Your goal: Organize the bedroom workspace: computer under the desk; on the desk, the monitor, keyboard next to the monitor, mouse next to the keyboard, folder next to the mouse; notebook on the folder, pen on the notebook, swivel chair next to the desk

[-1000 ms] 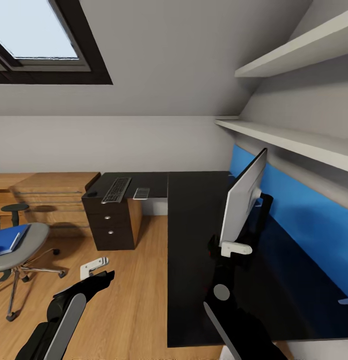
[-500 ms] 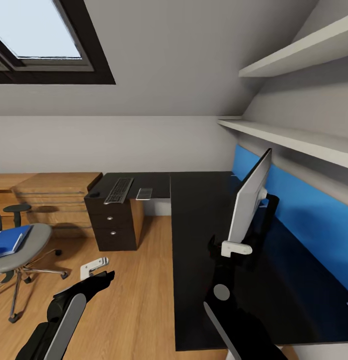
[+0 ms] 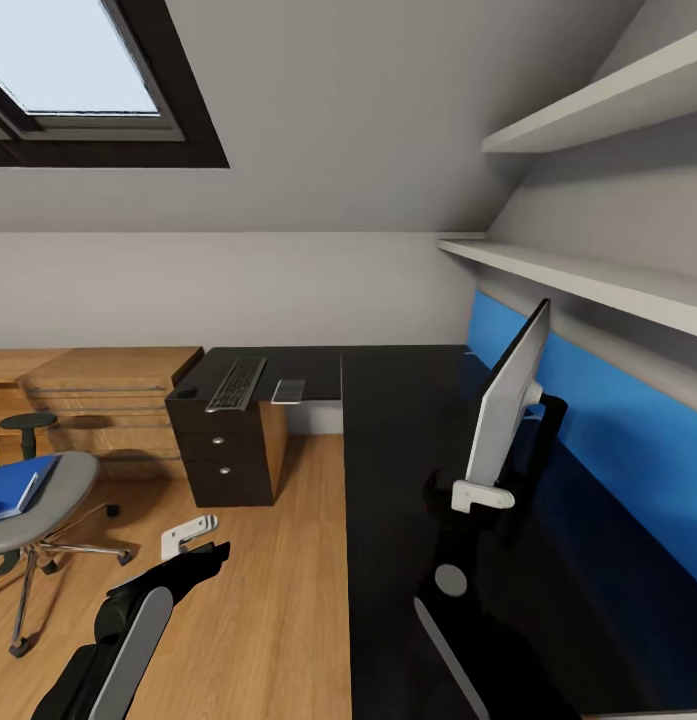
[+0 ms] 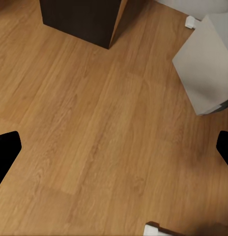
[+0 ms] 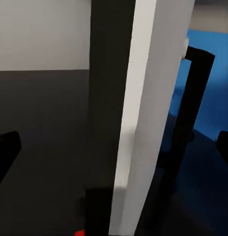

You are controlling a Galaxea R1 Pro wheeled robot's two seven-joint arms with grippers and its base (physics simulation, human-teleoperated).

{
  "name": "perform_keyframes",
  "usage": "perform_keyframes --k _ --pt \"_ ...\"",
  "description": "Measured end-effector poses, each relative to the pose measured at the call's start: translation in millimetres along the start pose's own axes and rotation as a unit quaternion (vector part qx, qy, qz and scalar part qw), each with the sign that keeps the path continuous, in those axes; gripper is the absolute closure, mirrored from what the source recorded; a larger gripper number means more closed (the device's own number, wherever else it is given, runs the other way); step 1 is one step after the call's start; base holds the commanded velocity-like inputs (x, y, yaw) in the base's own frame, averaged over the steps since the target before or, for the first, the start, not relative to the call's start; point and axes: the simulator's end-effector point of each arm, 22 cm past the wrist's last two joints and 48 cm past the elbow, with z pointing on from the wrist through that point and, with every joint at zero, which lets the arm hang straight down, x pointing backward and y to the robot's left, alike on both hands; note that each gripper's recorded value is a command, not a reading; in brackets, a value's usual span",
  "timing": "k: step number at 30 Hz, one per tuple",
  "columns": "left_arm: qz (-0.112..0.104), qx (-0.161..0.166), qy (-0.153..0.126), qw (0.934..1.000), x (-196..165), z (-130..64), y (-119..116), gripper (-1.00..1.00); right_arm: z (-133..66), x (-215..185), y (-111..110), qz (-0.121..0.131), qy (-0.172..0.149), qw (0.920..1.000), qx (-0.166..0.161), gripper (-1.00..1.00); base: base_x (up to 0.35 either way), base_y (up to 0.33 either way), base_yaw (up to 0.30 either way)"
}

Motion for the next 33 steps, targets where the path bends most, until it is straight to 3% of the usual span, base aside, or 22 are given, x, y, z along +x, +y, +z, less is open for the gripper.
perform_keyframes --k 10,20,33 --pt "0.001 0.001 0.000 1.0000 0.3 0.0 -0.6 -1.00 11.7 18.4 -20.8 -0.006 0.020 0.9995 0.025 -1.00 0.002 0.000 0.000" --pt "0.000 0.001 0.000 1.0000 0.3 0.0 -1.0 -1.00 13.8 21.7 -24.7 -0.007 0.024 0.9993 0.029 -1.00 -0.001 0.000 0.000" --pt "0.012 0.008 0.003 0.9999 4.7 -0.3 -10.1 -1.00 13.9 22.5 -24.4 -0.008 0.025 0.9992 0.029 -1.00 -0.188 -0.146 0.000"
